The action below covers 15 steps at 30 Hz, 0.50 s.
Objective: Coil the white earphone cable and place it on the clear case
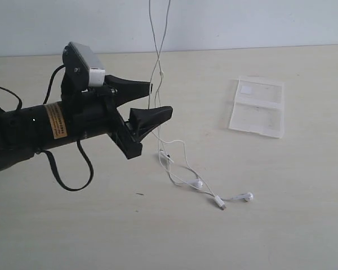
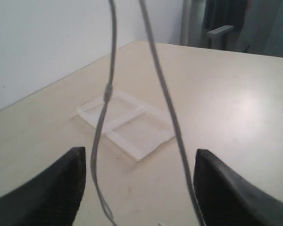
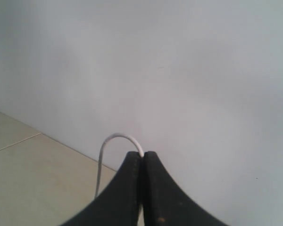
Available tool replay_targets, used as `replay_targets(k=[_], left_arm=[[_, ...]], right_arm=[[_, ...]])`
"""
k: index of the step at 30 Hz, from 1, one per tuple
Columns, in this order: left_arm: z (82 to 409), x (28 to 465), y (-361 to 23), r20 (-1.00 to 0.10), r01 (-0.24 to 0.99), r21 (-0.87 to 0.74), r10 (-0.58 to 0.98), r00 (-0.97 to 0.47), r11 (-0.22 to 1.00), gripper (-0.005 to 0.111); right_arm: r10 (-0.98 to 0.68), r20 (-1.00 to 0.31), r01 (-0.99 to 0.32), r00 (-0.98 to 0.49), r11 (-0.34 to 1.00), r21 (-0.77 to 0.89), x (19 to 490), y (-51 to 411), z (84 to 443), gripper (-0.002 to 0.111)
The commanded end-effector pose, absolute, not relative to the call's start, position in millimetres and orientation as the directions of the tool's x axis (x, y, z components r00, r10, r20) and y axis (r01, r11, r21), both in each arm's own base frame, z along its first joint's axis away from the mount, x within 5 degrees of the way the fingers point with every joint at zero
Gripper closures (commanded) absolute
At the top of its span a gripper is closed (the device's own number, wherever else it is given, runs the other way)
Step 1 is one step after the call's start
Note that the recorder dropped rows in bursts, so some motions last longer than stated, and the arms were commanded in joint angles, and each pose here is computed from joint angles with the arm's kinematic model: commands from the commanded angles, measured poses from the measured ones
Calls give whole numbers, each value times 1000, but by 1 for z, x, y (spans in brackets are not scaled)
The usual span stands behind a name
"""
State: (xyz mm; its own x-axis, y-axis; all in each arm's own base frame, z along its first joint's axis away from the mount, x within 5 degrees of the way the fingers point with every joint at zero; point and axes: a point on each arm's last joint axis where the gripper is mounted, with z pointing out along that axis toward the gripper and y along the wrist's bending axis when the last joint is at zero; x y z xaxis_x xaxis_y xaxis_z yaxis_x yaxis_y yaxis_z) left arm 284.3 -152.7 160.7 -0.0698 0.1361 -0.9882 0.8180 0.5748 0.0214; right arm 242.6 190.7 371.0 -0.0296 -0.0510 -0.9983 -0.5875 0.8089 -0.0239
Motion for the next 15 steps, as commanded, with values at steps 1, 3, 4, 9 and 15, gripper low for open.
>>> replay_targets(k=[1,3,4,9,15], left_arm=[[167,282,-149,-995,878,-4,89,-53,478,44],[171,285,-148,-994,897,-24,89,-70,441,44],[172,285,-149,-993,908,-25,94,-71,419,44],[179,298,-148,-990,904,-40,108,-94,426,44],[170,312,-136,-971,810,-36,172,-168,585,44]], right_arm=[[-70,-997,-596,-28,802,-40,242,192,372,108],[-73,-997,-597,-32,801,-40,242,192,371,108],[-76,-997,-599,-35,800,-40,242,192,371,108],[-87,-995,-605,-50,795,-39,242,193,369,108],[-93,-994,-607,-52,793,-42,241,193,369,108]])
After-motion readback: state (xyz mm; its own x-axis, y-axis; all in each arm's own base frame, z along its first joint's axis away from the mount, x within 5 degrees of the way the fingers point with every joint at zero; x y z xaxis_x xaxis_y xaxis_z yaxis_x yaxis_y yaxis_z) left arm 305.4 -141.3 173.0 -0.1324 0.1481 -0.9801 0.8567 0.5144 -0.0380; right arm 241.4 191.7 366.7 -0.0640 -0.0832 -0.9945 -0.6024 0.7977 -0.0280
